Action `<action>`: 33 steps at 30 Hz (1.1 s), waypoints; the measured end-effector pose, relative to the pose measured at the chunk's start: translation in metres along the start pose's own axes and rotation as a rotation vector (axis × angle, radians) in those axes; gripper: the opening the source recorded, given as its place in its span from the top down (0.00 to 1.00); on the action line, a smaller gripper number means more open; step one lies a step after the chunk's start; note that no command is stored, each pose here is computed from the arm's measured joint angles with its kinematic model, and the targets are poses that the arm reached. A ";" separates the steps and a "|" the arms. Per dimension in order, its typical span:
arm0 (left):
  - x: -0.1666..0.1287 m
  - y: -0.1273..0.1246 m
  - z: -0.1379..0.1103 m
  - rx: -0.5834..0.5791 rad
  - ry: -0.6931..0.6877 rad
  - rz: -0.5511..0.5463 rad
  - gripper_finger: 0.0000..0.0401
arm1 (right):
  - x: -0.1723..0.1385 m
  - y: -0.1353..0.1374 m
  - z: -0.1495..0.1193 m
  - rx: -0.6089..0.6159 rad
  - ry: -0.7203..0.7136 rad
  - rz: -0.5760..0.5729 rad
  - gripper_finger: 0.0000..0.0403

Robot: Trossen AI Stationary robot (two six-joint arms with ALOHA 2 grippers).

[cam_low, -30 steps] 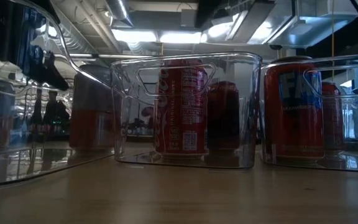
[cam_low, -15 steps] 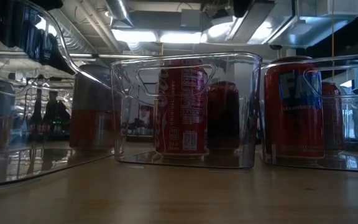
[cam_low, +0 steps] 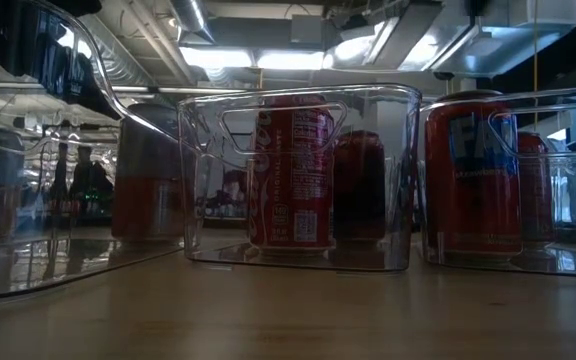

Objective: Sort soda cans
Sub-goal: Put the bottom right orange white soda can into the left transparent bin

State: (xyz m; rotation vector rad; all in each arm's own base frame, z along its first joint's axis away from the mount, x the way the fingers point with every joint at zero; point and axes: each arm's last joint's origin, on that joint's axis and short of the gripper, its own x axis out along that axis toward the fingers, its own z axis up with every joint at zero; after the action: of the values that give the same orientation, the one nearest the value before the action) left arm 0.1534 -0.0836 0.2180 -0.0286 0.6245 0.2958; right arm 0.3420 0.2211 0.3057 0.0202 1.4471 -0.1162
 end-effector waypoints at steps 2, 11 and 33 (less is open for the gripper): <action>0.000 0.000 0.000 0.006 0.000 0.000 0.09 | 0.004 0.000 -0.013 0.023 0.032 -0.028 0.14; 0.000 0.000 0.000 0.013 -0.001 0.000 0.09 | -0.008 -0.036 -0.097 0.246 0.096 -0.109 0.14; 0.000 0.000 0.000 0.008 -0.001 0.000 0.09 | -0.010 -0.059 -0.153 0.471 0.088 -0.069 0.15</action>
State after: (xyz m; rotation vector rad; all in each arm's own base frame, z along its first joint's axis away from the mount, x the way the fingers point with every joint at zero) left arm 0.1535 -0.0836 0.2182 -0.0210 0.6243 0.2931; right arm 0.1842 0.1764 0.3003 0.3640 1.4805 -0.5165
